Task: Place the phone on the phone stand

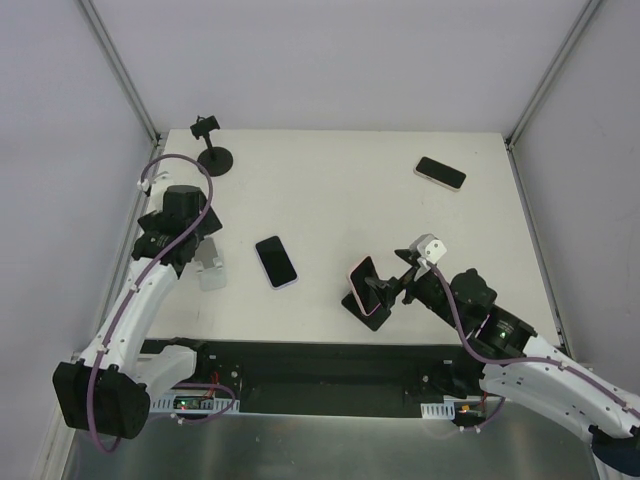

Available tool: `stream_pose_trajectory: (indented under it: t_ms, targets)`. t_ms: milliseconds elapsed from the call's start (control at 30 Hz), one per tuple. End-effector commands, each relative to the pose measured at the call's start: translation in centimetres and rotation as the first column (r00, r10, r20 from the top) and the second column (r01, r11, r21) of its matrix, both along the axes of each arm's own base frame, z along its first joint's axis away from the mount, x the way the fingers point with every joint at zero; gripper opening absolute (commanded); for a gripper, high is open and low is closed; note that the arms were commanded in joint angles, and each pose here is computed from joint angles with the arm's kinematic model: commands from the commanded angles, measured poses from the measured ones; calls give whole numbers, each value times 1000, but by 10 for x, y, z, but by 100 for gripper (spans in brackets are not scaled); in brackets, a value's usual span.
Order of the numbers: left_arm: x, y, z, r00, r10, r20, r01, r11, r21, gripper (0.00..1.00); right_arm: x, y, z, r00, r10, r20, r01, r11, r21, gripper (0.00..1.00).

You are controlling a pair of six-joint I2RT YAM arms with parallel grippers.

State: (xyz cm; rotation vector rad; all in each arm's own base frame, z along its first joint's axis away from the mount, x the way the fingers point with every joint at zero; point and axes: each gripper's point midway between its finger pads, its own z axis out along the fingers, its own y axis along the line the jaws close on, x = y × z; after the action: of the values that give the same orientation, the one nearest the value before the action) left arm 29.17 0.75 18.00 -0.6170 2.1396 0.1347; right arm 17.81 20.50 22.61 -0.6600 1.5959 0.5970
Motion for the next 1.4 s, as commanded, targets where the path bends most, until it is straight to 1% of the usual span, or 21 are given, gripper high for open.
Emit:
stream_pose_trajectory:
  t_ms: [0,33,67,100,133,233,333,367,500,667,800,933,1033,1067,1100,1167,1200,1267,1300,1333,1367]
  targets:
    - [-5,13,-1,998,65,-17,-65,998,10,99,0,0,19,1000,0,26,0,1000,21,96]
    - [-4,8,-8,999,35,-36,-35,999,2,99,0,-1,19,1000,0,26,0,1000,21,96]
    - [-3,7,-12,999,2,-50,-1,1000,22,99,-1,0,19,1000,5,26,-5,1000,18,96]
    - [-4,8,-16,999,-2,-54,3,1000,28,99,-2,-1,20,1000,9,28,-10,1000,20,96]
    - [-7,15,-22,999,23,-41,-21,998,55,99,-3,-1,22,1000,9,30,-10,1000,20,96]
    - [-12,17,-36,999,-21,-50,26,995,99,99,-5,-2,20,999,19,26,-19,1000,13,96]
    - [-7,1,-47,989,-131,-66,135,989,63,99,-5,-3,18,999,19,28,-20,1000,11,96]
    - [-5,-7,-49,980,-187,-69,191,981,47,99,-6,-3,19,999,19,28,-20,1000,11,96]
    - [-4,0,-63,978,-163,-130,174,981,81,99,-7,-3,17,999,25,24,-26,1000,7,96]
    - [4,-5,-68,970,-197,-142,207,976,62,99,-8,-4,15,999,26,22,-26,1000,1,96]
    - [9,-7,-76,960,-216,-177,229,972,59,99,-9,-3,15,999,36,17,-36,999,1,96]
    - [10,-6,-79,957,-219,-189,235,970,68,96,-9,-5,12,1000,27,11,-28,1000,7,96]
    - [10,-1,-80,960,-198,-198,218,972,86,81,-8,-6,12,1000,15,9,-15,1000,13,96]
    - [10,-1,-80,960,-197,-200,218,972,88,71,-6,-7,12,1000,1,7,-1,1000,9,96]
    - [10,-1,-78,962,-196,-190,215,973,89,67,-5,-8,13,1000,-9,5,9,1000,10,96]
    - [11,-1,-73,963,-200,-177,219,971,93,55,0,-9,14,999,-47,-22,47,999,14,96]
    - [12,-1,-70,964,-202,-171,221,971,95,44,1,-9,16,998,-56,-30,56,998,18,96]
    - [13,0,-63,968,-197,-155,214,972,102,32,4,-9,21,996,-76,-53,77,997,28,96]
    - [12,0,-60,969,-199,-149,215,971,103,23,4,-8,23,996,-75,-58,77,997,31,96]
    - [12,0,-57,970,-197,-139,212,972,101,20,5,-6,23,995,-76,-64,77,997,23,96]
    - [11,1,-50,975,-189,-120,201,974,102,15,5,-6,24,995,-75,-70,77,997,22,96]
